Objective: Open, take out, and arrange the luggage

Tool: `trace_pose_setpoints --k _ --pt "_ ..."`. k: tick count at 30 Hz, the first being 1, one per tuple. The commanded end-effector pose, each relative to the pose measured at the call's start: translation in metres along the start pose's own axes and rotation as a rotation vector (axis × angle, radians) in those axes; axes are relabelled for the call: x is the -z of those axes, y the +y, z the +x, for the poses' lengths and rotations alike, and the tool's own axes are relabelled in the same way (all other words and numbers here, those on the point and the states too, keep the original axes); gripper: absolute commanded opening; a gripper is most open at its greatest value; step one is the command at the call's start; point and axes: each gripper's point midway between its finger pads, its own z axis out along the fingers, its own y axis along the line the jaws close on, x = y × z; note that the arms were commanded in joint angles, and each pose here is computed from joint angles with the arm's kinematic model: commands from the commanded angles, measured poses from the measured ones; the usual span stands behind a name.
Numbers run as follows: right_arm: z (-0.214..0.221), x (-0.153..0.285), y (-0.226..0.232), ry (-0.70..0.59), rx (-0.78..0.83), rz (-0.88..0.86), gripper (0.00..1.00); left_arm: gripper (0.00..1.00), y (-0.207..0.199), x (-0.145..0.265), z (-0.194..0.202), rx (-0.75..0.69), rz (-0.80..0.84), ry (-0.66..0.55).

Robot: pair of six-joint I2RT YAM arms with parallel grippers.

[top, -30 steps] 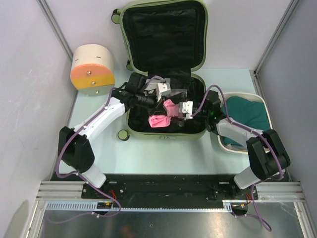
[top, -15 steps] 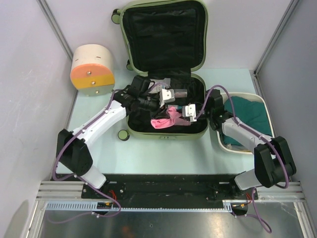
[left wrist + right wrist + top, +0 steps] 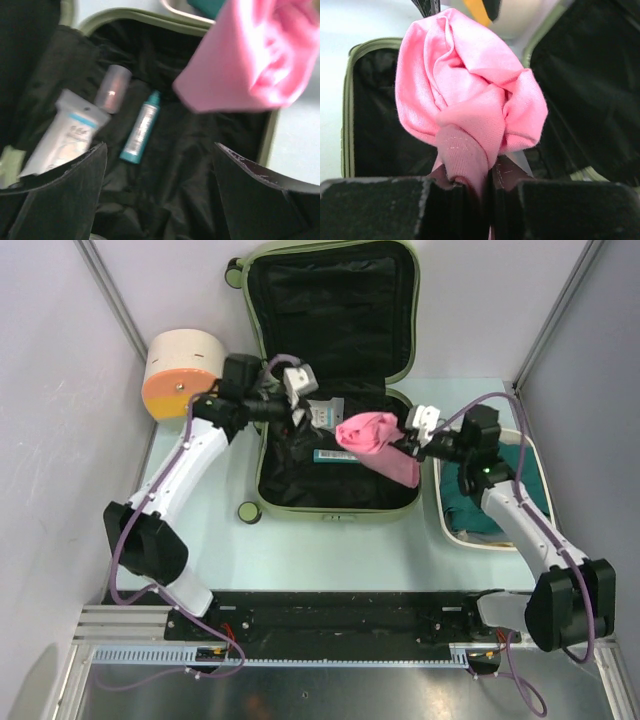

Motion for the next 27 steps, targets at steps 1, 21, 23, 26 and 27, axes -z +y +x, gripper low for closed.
trace_pose_setpoints --k 1,21,23,26,27 --pt "-0.062 0.039 -0.049 -0.018 -0.052 0.173 0.0 0.89 0.025 0.017 -0.035 0.002 -0.047 -0.082" --pt "0.002 0.198 0.039 0.424 -0.871 0.324 0.0 0.91 -0.035 -0.025 -0.021 0.038 0.168 -0.066" --pt "0.02 0.204 0.038 0.418 -0.939 0.335 0.0 0.91 -0.038 -0.027 -0.018 0.048 0.171 -0.058" --pt "0.052 0.211 0.026 0.407 -1.07 0.334 0.0 0.91 -0.04 -0.028 -0.014 0.059 0.17 -0.048" --pt "0.06 0.214 0.018 0.409 -1.068 0.349 0.0 0.91 -0.04 -0.028 -0.013 0.066 0.17 -0.045"
